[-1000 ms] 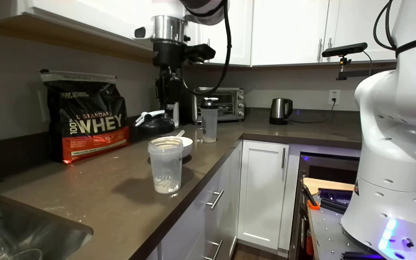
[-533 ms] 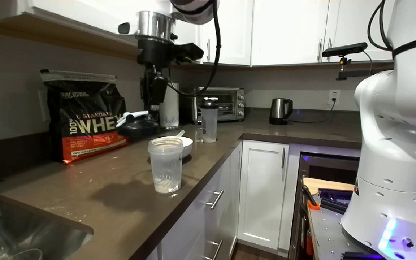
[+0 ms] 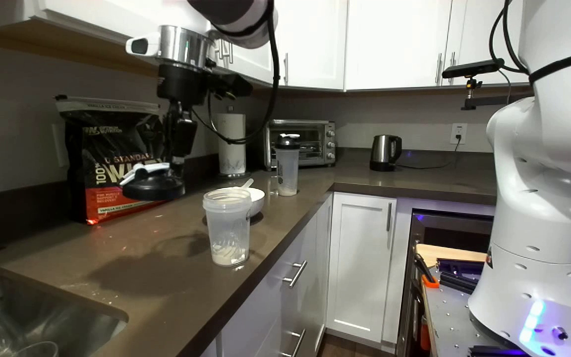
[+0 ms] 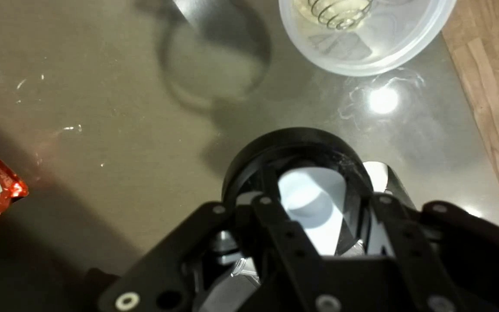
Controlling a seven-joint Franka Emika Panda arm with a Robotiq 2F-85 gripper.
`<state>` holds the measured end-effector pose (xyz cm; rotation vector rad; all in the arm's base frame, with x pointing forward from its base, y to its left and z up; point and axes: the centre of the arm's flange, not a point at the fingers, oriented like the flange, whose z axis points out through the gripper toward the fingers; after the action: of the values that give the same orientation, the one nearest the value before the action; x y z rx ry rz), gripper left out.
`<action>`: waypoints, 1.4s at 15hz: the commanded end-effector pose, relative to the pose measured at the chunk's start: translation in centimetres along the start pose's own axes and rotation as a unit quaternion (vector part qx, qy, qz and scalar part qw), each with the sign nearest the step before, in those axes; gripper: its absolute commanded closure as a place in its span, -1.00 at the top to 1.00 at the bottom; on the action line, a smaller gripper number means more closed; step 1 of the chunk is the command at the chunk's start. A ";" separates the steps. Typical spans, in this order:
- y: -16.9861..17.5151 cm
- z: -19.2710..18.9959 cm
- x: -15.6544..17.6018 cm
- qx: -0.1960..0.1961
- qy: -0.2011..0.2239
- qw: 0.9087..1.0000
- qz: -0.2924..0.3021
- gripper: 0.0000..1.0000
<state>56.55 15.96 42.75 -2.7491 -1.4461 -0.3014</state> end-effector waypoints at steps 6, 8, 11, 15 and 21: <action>1.7 5.3 3.2 -0.030 -0.012 0.999 -0.002 -0.74; 1.7 6.6 3.5 -0.036 -0.025 0.999 -0.008 -0.74; 1.7 8.2 3.7 -0.042 -0.040 0.998 -0.015 -0.74; 2.2 9.7 4.2 -0.044 -0.052 0.997 -0.022 -0.74; 3.0 11.7 4.6 -0.041 -0.061 0.997 -0.027 -0.74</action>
<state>62.18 18.75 32.88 -2.8185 -1.5783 -0.1933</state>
